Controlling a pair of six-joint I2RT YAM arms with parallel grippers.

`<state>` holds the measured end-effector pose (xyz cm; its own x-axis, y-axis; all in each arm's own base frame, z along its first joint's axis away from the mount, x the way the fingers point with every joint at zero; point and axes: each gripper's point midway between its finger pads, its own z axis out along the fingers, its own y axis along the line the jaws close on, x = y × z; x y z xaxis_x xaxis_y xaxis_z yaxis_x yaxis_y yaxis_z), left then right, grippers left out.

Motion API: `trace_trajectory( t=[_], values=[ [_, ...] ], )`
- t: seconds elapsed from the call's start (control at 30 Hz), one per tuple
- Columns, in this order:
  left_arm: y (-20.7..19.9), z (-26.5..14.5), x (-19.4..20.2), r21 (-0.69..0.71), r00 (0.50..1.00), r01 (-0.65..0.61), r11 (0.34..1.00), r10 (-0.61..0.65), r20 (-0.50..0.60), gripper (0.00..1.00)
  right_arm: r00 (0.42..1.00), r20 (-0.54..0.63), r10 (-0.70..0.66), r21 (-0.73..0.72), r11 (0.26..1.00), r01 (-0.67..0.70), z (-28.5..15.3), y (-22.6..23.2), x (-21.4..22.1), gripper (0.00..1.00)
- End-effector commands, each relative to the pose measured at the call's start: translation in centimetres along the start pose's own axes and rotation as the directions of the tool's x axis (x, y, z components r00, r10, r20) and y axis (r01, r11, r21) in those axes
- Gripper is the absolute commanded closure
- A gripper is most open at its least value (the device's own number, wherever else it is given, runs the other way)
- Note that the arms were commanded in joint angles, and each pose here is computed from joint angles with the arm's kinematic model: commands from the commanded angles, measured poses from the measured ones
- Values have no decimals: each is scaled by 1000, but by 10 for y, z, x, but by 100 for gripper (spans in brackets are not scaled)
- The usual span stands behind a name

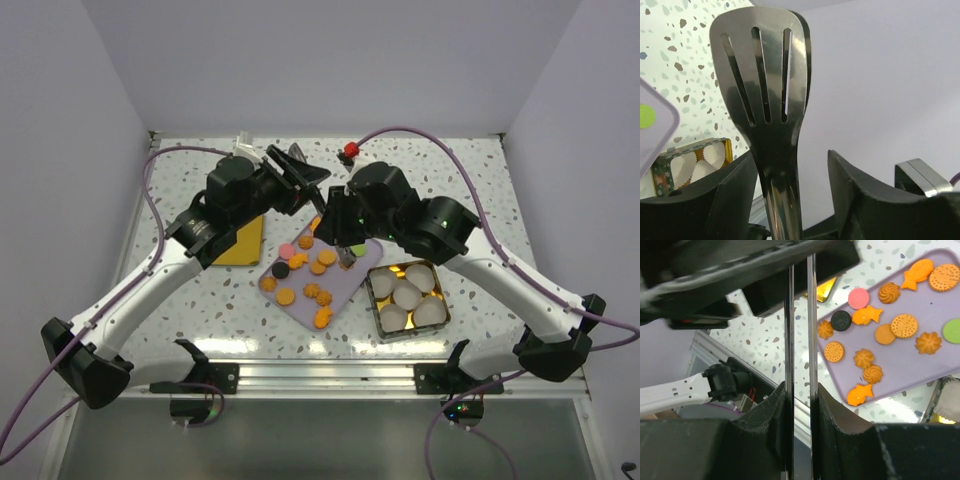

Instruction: Pack the cookies

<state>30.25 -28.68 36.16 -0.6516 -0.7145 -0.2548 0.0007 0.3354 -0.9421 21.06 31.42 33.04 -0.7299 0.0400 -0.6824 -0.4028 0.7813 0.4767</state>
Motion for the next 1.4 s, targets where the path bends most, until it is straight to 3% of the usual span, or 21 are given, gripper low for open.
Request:
trace_trajectory(
  t=[0.0,0.17,0.27,0.4,0.5,0.6,0.9,1.07,1.37],
  values=[
    [-16,-19,-8,36,999,-38,999,37,37,35,999,44,15,41,999,-17,-4,-8,-10,80],
    [-1,-37,-11,-26,996,-61,998,62,58,10,999,48,-24,123,992,18,-9,-24,-12,81],
    [18,-53,-14,-107,993,-87,990,96,74,6,997,56,-47,172,984,37,-16,-33,-16,81],
    [69,-85,-19,-306,983,-129,943,162,87,5,998,0,-67,228,971,66,-18,-48,-4,81],
    [98,-117,-30,-411,966,-155,898,225,129,4,993,-103,-64,273,958,90,-13,-64,23,79],
    [117,-148,-39,-477,947,-162,864,271,170,0,983,-180,-36,277,957,86,-9,-75,53,72],
    [164,-203,-34,-547,941,-124,828,273,200,0,948,-316,28,316,946,77,9,-101,109,60],
    [165,-210,-32,-526,943,-115,843,260,210,2,944,-328,43,325,943,70,25,-100,112,55],
    [160,-214,-35,-532,937,-141,835,286,201,2,914,-396,88,382,921,76,53,-110,134,56]
  ],
)
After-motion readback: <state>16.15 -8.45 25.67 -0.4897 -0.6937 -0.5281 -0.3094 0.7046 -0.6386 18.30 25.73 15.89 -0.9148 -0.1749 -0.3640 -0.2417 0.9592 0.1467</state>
